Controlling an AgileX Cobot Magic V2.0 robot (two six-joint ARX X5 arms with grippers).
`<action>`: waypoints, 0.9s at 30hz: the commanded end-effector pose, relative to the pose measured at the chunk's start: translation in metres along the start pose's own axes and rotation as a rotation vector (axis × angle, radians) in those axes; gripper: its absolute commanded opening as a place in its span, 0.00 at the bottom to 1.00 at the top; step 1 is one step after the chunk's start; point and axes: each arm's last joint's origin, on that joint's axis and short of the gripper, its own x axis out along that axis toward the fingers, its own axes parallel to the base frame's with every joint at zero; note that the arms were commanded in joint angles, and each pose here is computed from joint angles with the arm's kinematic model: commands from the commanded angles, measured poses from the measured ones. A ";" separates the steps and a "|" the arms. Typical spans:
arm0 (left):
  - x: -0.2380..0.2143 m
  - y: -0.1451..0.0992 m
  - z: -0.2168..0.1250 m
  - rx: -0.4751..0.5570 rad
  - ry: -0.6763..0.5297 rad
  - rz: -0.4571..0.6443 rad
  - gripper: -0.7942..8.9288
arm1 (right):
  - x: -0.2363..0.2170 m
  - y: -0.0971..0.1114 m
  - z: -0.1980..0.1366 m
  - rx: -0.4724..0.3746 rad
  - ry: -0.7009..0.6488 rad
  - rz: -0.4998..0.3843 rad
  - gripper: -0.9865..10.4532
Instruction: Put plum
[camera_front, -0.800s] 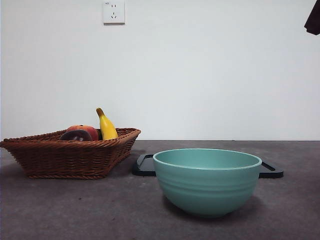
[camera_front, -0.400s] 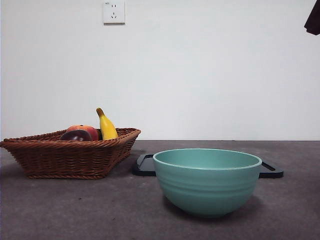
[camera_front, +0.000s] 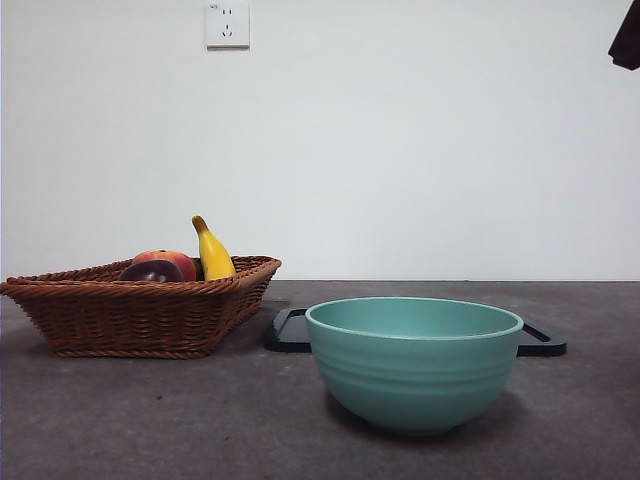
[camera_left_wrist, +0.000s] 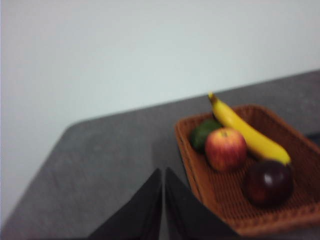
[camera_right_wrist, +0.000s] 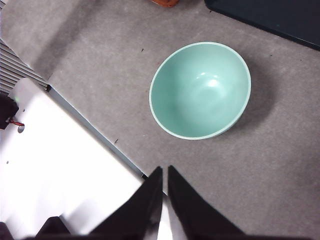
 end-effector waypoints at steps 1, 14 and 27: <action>0.001 -0.003 -0.016 -0.037 0.007 0.005 0.09 | -0.003 0.003 0.004 -0.025 -0.020 0.009 0.09; 0.006 -0.012 -0.066 -0.102 0.087 -0.007 0.09 | -0.003 0.003 0.004 -0.025 -0.020 0.009 0.09; 0.006 -0.014 -0.074 -0.113 0.139 -0.008 0.09 | -0.003 0.003 0.004 -0.025 -0.020 0.009 0.09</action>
